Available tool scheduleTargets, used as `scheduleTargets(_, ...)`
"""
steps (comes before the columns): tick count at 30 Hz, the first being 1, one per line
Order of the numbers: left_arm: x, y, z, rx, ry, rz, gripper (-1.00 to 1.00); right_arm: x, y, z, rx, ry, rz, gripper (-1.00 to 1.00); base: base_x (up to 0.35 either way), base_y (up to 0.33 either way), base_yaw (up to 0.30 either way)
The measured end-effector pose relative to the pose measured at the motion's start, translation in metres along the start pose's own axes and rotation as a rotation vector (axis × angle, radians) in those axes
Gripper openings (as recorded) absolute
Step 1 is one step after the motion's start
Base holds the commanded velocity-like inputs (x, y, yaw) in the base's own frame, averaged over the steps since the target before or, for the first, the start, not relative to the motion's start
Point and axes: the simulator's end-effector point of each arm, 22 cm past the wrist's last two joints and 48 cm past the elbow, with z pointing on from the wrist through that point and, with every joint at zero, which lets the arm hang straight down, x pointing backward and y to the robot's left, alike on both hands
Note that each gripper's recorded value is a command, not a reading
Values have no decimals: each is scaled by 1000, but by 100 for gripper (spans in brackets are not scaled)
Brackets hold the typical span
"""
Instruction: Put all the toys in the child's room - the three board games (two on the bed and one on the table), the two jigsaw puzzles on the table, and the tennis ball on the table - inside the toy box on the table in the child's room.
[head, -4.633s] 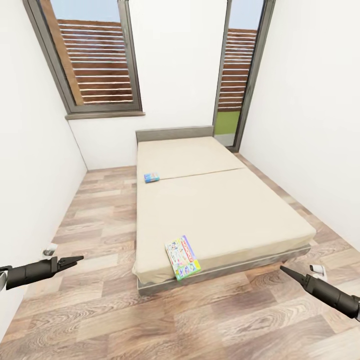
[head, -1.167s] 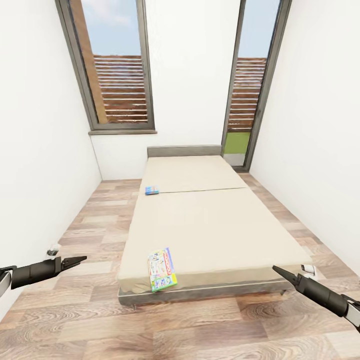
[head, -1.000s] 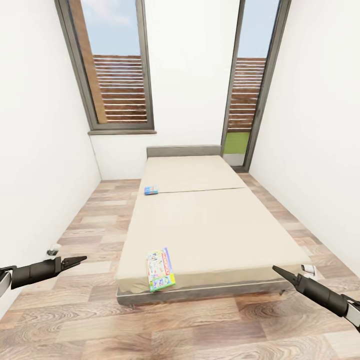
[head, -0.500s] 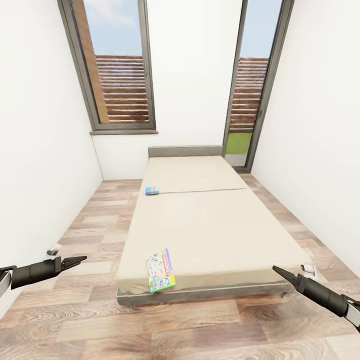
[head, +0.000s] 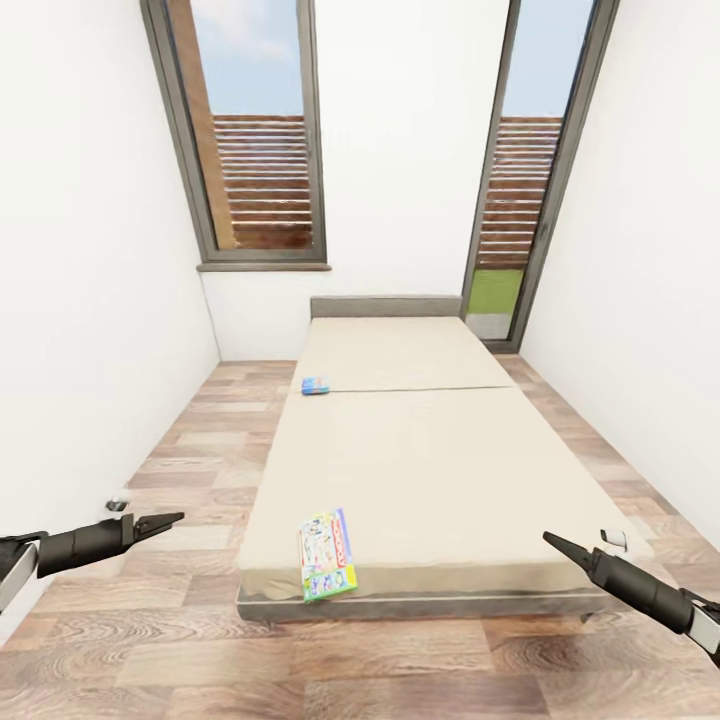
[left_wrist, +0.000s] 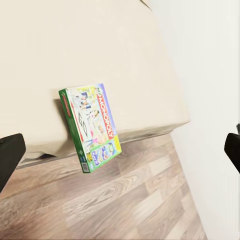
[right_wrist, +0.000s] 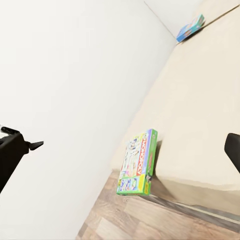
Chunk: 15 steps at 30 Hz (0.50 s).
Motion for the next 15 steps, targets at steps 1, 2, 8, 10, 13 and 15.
scheduleTargets(1, 1, -1, 3, 4, 1, -2, 100, 0, 0, 0, 0, 0, 0, 100, 13, -9, 16)
scheduleTargets(2, 3, -3, 6, 9, 3, -4, 100, 0, 0, 0, -1, 0, 0, 100, 10, -7, 13)
scheduleTargets(8, 16, -14, 36, 42, 19, -25, 100, 0, 1, 0, -2, -1, 3, 100, 5, -3, 6)
scheduleTargets(10, 24, -17, 53, 37, 28, -39, 100, -1, 1, 0, -3, -3, 6, 100, 2, -1, 2)
scheduleTargets(13, 32, -15, 70, 10, 38, -52, 100, -2, 1, 0, -4, -8, 10, 100, 1, 0, 1)
scheduleTargets(15, 40, -11, 85, -26, 48, -66, 100, -4, 1, -1, -5, -15, 18, 100, 0, 0, 0)
